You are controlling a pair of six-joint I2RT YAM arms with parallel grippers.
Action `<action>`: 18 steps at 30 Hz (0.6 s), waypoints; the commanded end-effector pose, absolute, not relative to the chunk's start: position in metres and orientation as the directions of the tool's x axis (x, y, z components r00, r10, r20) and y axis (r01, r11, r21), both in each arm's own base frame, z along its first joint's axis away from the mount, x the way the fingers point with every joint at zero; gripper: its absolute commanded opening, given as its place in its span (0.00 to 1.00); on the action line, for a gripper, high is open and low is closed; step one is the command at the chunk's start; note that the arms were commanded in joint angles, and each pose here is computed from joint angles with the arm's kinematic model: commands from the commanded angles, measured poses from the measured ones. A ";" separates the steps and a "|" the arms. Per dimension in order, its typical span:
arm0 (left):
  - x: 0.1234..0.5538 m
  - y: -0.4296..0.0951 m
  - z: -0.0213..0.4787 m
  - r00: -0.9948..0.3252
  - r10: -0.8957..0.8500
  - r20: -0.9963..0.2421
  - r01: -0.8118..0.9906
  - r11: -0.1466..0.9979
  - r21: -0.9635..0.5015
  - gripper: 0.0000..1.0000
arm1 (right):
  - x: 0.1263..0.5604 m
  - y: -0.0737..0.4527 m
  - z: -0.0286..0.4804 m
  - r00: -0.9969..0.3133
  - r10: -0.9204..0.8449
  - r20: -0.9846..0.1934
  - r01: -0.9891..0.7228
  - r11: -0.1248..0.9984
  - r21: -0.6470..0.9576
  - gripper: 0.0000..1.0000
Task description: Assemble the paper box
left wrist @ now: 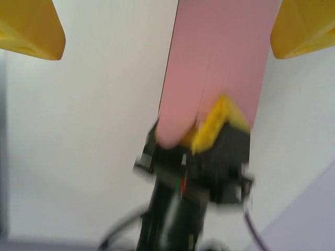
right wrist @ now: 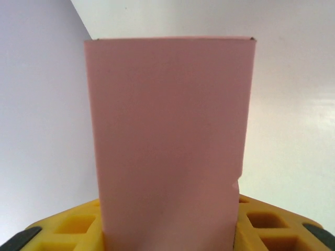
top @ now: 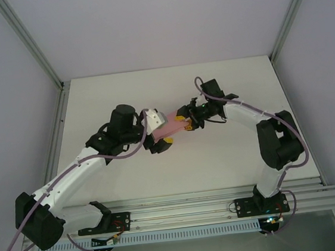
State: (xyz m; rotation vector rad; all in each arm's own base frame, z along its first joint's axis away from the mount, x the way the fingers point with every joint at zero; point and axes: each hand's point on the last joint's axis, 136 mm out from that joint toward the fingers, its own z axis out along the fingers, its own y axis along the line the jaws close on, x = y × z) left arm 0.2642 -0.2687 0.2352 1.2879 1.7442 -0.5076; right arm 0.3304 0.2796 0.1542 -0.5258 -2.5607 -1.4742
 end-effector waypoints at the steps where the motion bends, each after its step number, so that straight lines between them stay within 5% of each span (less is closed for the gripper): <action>1: 0.273 -0.253 0.205 -0.028 0.720 -0.693 0.894 0.328 0.305 1.00 | 0.311 0.270 0.163 -0.810 0.272 0.519 0.586 0.387 0.712 0.38; 9: 0.282 -0.279 0.184 0.044 0.838 -0.543 0.882 0.223 0.416 1.00 | 0.306 0.270 0.167 -0.661 0.257 0.705 0.749 0.273 0.603 0.35; 18: 0.298 -0.276 0.176 0.042 0.875 -0.483 0.839 0.232 0.492 0.90 | 0.303 0.269 0.174 -0.626 0.227 0.747 0.779 0.235 0.581 0.40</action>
